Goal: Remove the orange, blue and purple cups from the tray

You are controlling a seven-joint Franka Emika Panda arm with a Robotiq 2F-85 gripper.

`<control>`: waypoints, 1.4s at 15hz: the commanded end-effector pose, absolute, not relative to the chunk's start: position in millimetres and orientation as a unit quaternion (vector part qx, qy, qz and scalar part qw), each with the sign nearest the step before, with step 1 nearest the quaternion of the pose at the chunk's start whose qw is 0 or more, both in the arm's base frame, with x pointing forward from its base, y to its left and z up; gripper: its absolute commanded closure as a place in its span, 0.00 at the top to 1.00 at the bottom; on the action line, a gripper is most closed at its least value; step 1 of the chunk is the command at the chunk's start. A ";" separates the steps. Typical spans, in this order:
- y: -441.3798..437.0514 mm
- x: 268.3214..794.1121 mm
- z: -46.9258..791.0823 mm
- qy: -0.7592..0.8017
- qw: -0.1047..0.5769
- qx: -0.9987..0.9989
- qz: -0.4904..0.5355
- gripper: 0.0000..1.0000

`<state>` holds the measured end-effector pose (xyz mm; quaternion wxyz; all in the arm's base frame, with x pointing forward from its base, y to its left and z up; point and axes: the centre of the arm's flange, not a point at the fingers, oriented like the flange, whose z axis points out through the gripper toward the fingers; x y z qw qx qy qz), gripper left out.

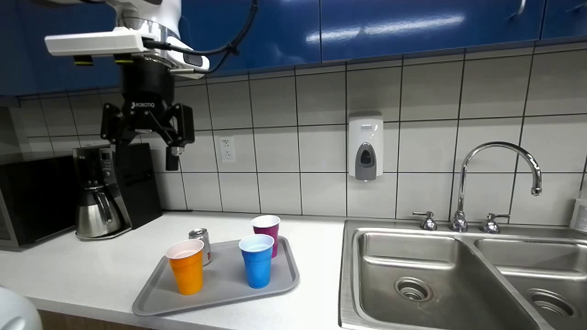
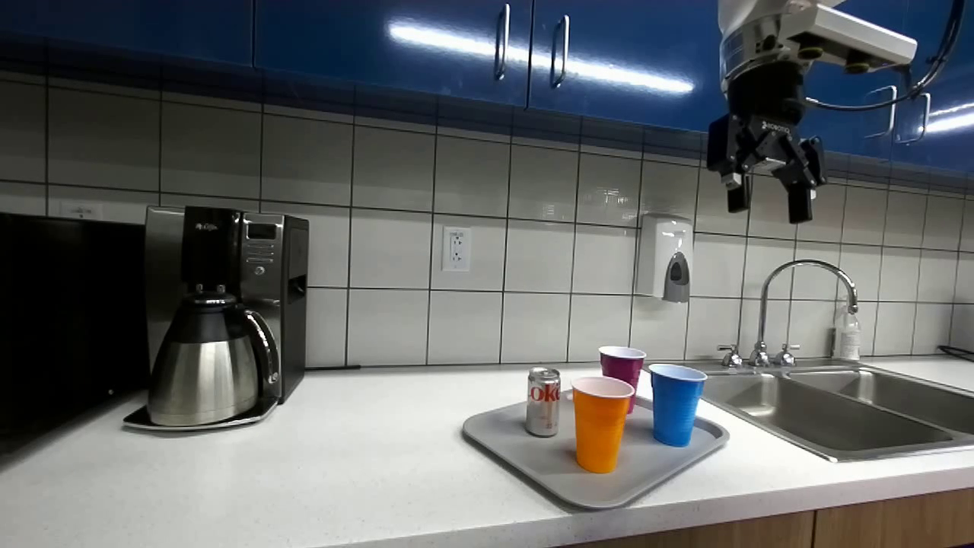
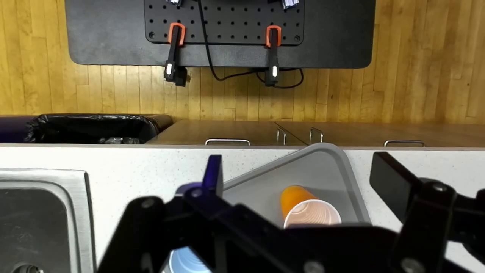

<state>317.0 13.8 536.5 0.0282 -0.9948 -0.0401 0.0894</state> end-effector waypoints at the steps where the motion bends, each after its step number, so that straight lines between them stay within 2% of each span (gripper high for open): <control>1: 20.0 315.1 531.9 -0.034 0.021 -0.996 0.079 1.00; 8: 27.2 318.7 515.1 0.006 0.046 -0.998 0.034 1.00; 21: 33.9 337.4 471.8 0.017 0.029 -0.999 0.001 1.00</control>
